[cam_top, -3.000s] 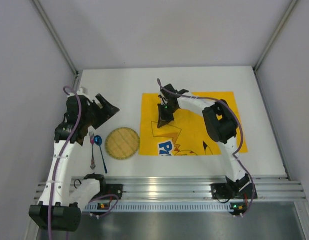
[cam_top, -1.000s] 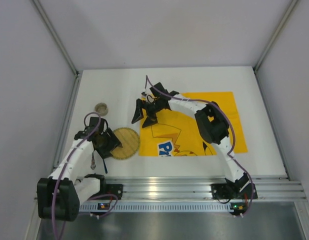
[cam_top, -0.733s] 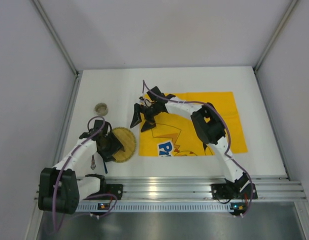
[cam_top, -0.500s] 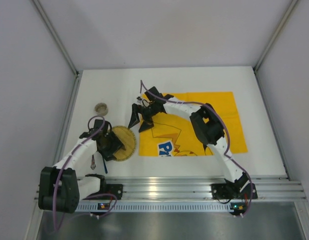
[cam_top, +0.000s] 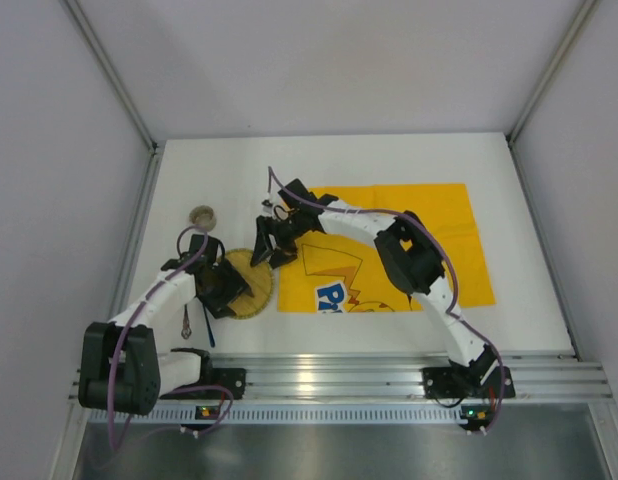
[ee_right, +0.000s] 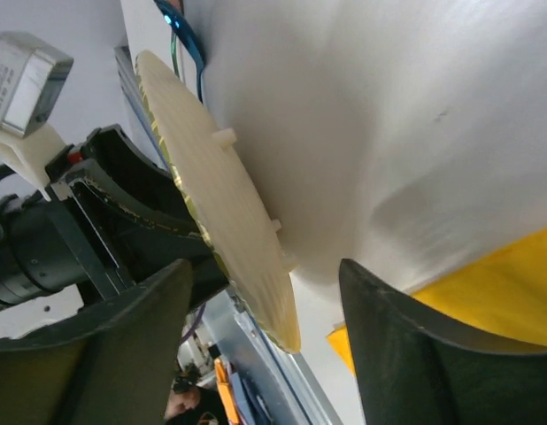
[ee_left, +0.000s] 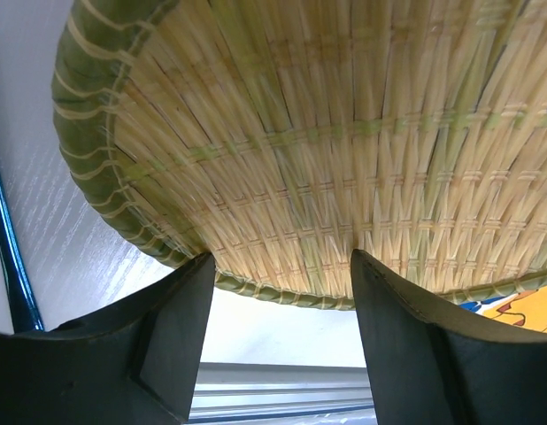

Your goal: Set the dinner table for one person

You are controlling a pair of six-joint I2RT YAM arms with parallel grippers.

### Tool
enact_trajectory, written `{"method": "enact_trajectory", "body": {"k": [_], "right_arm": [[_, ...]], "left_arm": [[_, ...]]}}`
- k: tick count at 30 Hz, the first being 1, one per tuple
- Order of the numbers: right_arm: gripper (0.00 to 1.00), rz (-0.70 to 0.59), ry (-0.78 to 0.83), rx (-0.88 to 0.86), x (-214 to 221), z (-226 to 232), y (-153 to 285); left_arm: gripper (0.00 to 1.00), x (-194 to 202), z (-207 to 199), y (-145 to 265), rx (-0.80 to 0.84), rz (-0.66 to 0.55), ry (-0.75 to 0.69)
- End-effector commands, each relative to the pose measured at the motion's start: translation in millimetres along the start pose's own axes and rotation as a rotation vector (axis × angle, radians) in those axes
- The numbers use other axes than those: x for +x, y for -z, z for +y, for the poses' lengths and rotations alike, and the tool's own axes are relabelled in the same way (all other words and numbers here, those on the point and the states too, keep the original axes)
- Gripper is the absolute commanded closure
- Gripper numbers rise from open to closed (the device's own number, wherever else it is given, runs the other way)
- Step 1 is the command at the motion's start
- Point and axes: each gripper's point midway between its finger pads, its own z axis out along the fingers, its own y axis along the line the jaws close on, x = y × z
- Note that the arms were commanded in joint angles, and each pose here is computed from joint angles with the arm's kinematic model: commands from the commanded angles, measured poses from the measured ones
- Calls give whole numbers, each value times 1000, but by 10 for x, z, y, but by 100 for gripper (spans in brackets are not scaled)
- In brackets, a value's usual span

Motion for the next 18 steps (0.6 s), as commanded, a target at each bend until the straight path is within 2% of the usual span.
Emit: {"method": "enact_trajectory", "body": {"k": [1,5,6,10,15,18], "right_arm": [[36,48,75,-20,196,259,-258],[67,64,53,15,254,130,-339],[78,64,56,21,256,109,-343],[100,69,60,49,292,46,-394],[100,49,101,48,242,138,-335],[100,19,126,36,163,264,-208]], "left_arm": [[31,-73,132,-153,-48,-46,-30],[31,-81,102,-128,-32,-54,-41],[31,-90,93,-112,-27,-60,-44],[31,-120,61,-48,-16,-75,-50],[30,-239,-230,230,54,-91,-65],[27,-437,-568,693,130,-156,-83]]}}
